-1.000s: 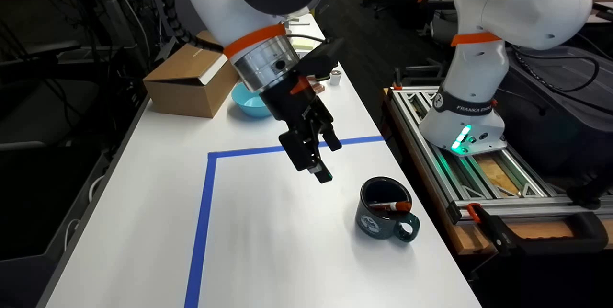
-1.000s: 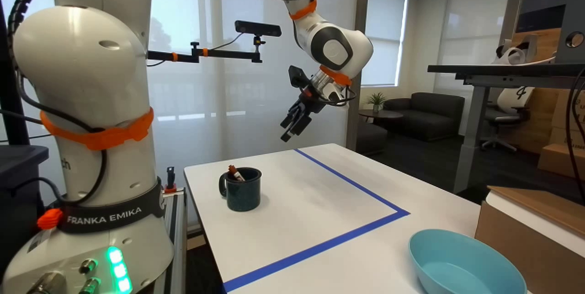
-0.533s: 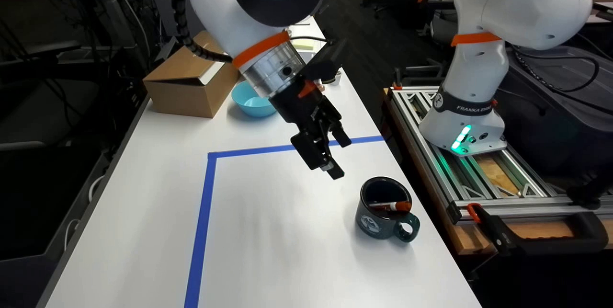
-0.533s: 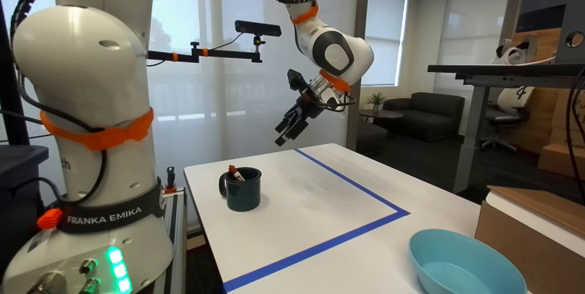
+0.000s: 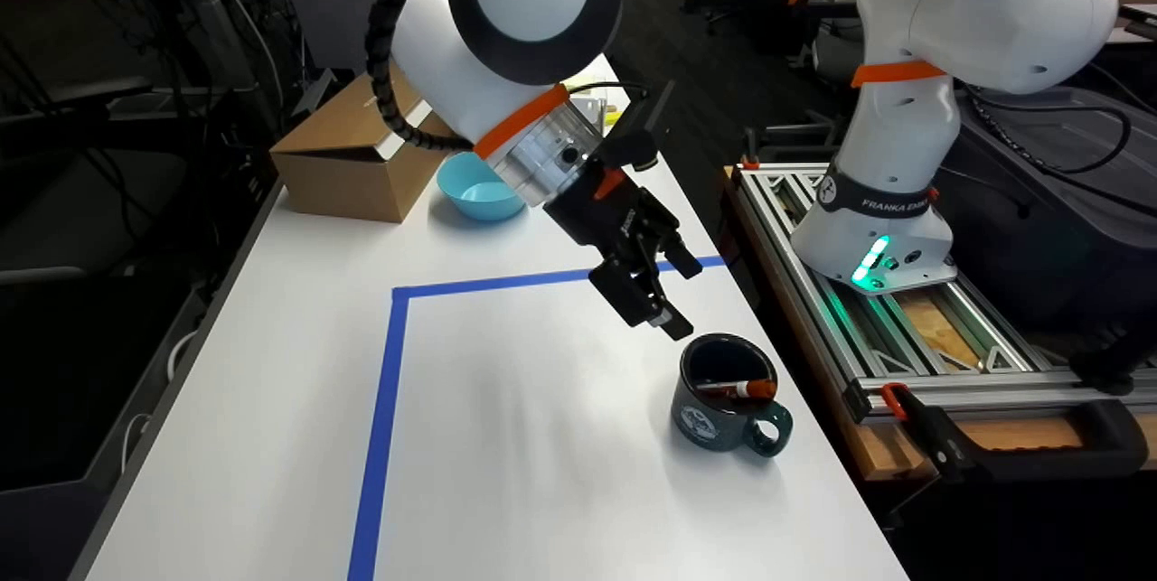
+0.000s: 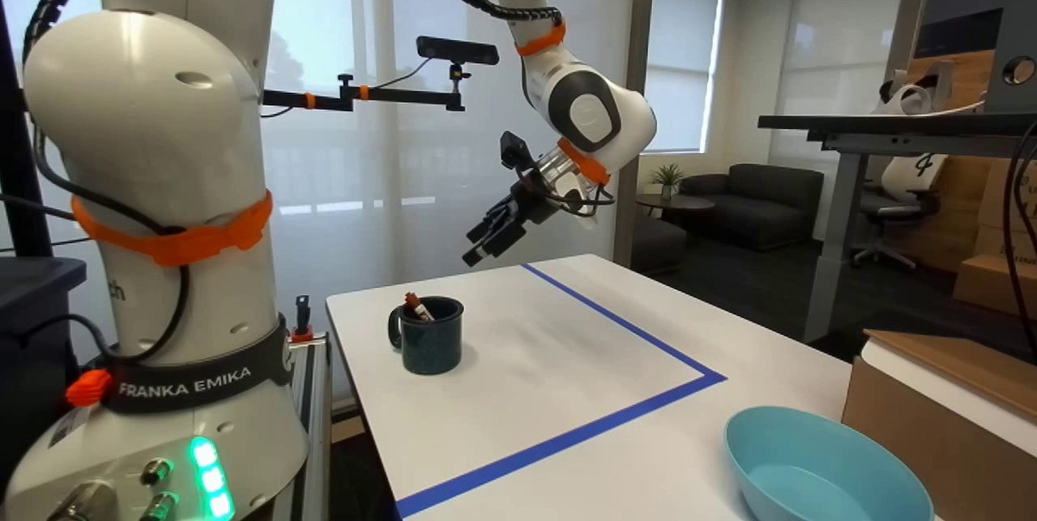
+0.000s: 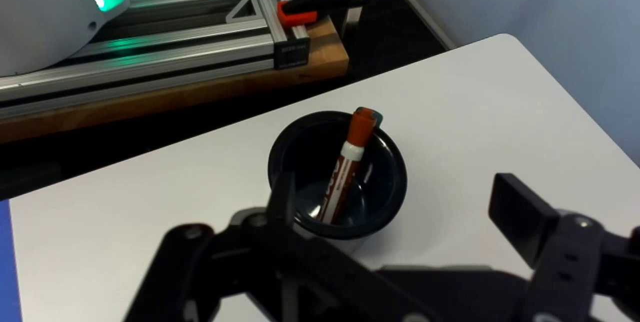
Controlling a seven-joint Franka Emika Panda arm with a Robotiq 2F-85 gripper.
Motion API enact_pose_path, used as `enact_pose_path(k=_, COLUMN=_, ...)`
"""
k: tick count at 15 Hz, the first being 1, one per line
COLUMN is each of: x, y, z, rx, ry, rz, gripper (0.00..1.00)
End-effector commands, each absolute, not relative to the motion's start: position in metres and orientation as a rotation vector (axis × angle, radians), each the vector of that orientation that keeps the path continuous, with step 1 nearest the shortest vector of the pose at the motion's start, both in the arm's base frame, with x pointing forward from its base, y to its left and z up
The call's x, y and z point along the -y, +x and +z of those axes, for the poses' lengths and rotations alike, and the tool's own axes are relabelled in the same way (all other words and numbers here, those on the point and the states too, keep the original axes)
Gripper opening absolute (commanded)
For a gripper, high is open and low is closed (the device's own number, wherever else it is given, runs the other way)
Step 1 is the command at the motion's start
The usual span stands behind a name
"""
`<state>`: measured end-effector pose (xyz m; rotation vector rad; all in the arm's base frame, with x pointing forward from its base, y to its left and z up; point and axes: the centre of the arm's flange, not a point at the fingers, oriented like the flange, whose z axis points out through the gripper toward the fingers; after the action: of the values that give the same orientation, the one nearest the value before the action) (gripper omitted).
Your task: Take the red marker out of the green mug.
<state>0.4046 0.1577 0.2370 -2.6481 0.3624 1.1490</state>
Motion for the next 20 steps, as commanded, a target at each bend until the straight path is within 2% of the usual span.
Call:
enact_pose_path(k=1, x=-0.168, y=0.388, z=0.228, rx=-0.383, ry=-2.604, rz=1.151, gripper=1.00)
enact_pose_path(k=9, x=-0.193, y=0.356, z=0.202, rx=-0.381, ry=-2.518, rz=1.223, gripper=1.00)
enact_pose_path(k=20, x=-0.173, y=0.328, z=0.177, rx=-0.461, ry=-2.500, rz=1.283, gripper=1.00)
